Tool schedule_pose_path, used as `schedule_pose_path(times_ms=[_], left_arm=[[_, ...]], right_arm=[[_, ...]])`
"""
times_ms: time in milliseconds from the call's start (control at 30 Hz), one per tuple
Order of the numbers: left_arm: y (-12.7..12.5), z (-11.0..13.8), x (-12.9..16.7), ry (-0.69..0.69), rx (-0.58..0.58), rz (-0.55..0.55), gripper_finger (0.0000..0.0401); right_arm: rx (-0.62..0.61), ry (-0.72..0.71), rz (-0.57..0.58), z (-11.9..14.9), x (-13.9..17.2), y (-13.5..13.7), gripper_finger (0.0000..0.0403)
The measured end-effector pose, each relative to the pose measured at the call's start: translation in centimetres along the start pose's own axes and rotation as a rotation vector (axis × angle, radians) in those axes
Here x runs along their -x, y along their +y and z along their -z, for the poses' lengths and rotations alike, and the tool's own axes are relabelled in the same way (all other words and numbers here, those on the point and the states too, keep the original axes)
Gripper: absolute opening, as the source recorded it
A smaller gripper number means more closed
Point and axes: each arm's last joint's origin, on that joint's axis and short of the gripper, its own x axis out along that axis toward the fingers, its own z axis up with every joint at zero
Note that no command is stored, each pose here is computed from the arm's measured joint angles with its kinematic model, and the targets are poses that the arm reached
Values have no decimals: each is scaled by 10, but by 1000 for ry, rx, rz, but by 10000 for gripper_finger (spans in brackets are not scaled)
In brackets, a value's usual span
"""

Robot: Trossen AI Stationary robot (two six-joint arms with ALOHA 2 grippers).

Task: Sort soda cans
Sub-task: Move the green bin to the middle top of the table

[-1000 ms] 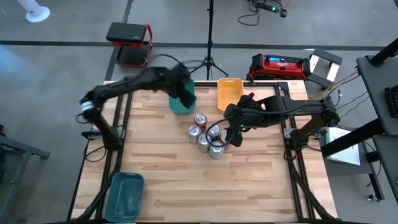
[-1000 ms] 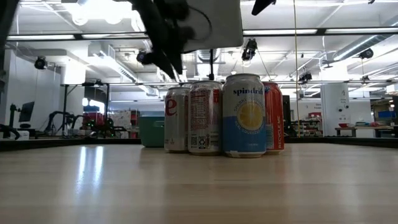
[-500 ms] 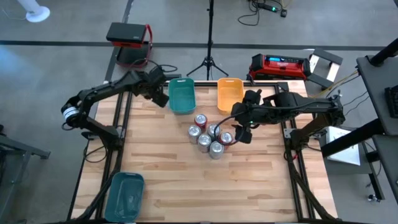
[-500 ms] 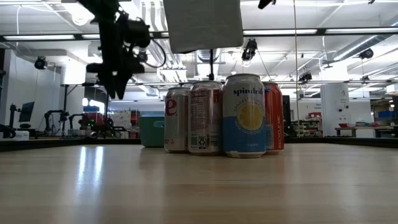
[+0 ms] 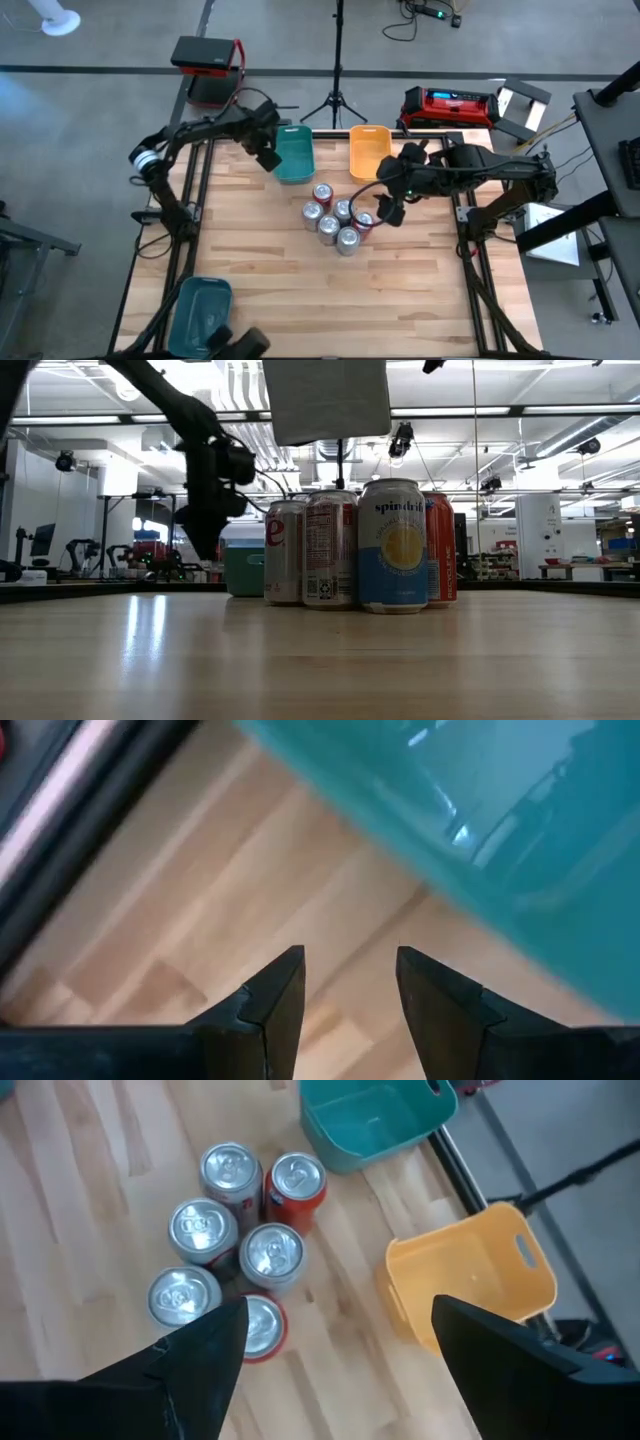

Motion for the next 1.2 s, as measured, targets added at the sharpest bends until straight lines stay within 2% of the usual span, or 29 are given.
schedule_pose_path(times_ms=[200,267,533,700,900,1200], left_arm=[[6,-35,-4,6,170,0,144],[6,-44,-5,3,188,13,144],[-17,-64,-18,34,179,165,144],[-26,-75,-14,-9,158,171,144],[-26,-84,-7,-74,176,170,144],[-24,-80,-2,-59,191,164,144]], right_arm=[[-75,-1,22,-1,-3,-1,299],[-83,-6,32,-2,-3,-1,300],[-165,-22,62,-3,-5,-1,311],[-171,-21,62,-3,-5,-1,305],[-166,-20,62,-3,-5,0,297],[-152,-19,62,-3,-5,0,309]])
